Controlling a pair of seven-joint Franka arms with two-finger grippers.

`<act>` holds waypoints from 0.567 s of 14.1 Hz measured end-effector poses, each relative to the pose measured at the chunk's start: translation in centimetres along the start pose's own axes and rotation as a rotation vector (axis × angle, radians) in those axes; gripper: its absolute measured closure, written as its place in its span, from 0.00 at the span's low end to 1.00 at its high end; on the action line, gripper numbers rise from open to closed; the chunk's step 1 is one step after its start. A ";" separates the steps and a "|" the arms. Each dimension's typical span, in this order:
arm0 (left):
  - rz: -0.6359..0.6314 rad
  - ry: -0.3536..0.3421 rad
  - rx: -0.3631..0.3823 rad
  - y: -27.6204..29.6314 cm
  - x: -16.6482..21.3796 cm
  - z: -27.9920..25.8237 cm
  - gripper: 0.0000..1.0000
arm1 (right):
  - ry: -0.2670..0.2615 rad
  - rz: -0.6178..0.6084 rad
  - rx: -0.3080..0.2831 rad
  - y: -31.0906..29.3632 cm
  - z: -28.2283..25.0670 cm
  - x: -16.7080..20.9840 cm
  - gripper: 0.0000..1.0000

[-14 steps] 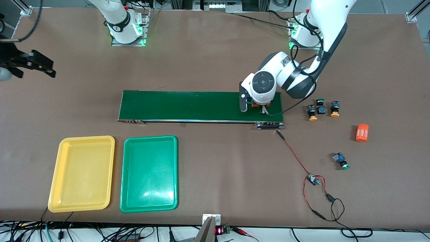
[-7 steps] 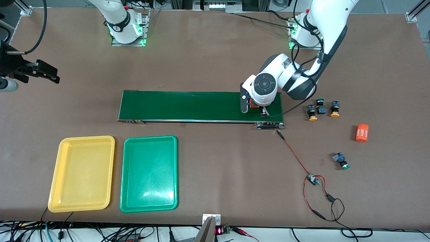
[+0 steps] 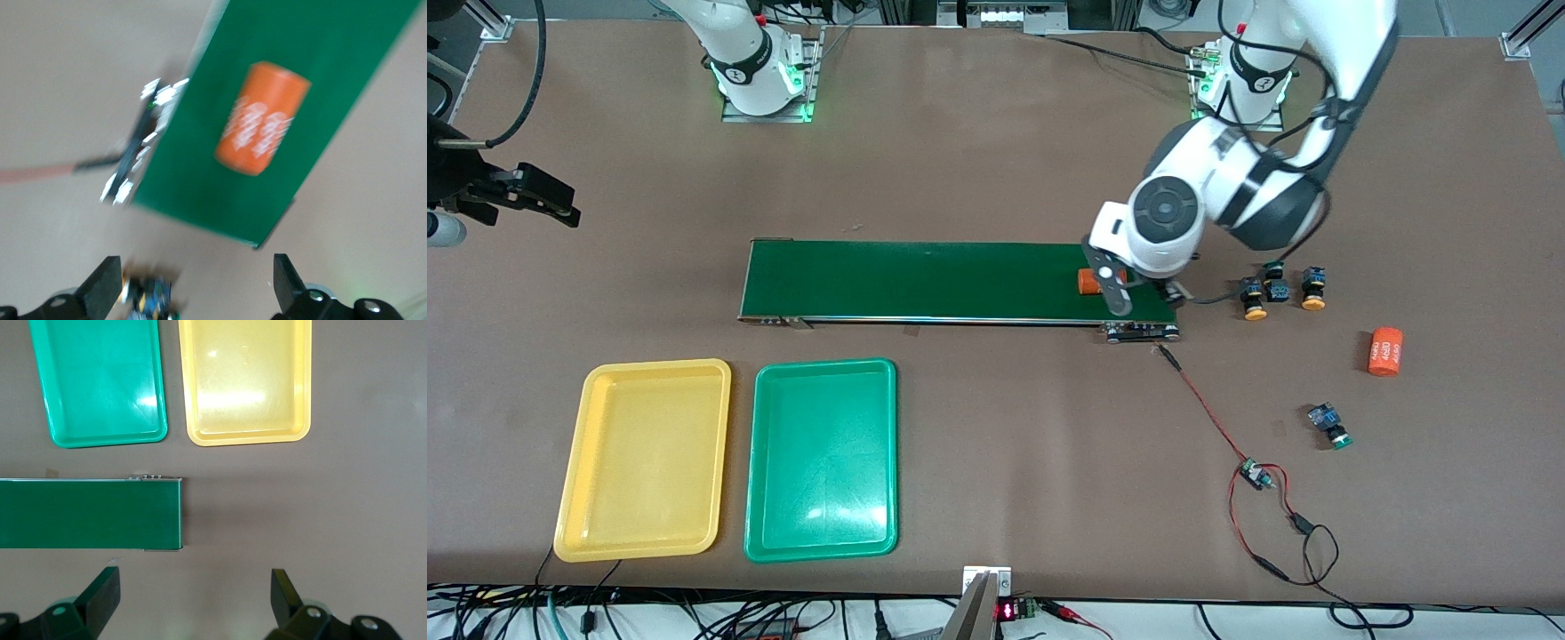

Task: Sort buttons by color to trays
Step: 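Move the left gripper back to the push buttons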

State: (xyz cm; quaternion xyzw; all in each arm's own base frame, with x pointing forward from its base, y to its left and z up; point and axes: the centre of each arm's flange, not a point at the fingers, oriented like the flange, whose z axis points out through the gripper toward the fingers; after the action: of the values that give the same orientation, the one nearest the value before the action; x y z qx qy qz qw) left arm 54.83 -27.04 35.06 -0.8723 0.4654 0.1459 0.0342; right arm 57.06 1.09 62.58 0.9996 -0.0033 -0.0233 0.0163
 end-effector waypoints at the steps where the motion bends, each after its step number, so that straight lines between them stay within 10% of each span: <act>1: -0.118 0.008 -0.005 -2.1 -1.1 -0.7 0.00 | -0.001 0.001 0.000 0.0 0.0 0.0 0.00; 8: -0.834 0.054 -0.070 -14.2 -8.1 -1.6 0.00 | -0.010 -0.054 -0.076 -2.1 0.2 -0.1 0.00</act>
State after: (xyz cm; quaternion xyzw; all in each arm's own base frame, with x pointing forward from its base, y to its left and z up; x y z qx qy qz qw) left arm 62.60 -12.83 37.79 -0.9901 0.0680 0.1125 0.0486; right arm 56.99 3.17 62.28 0.9978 0.0246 -0.0291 0.0538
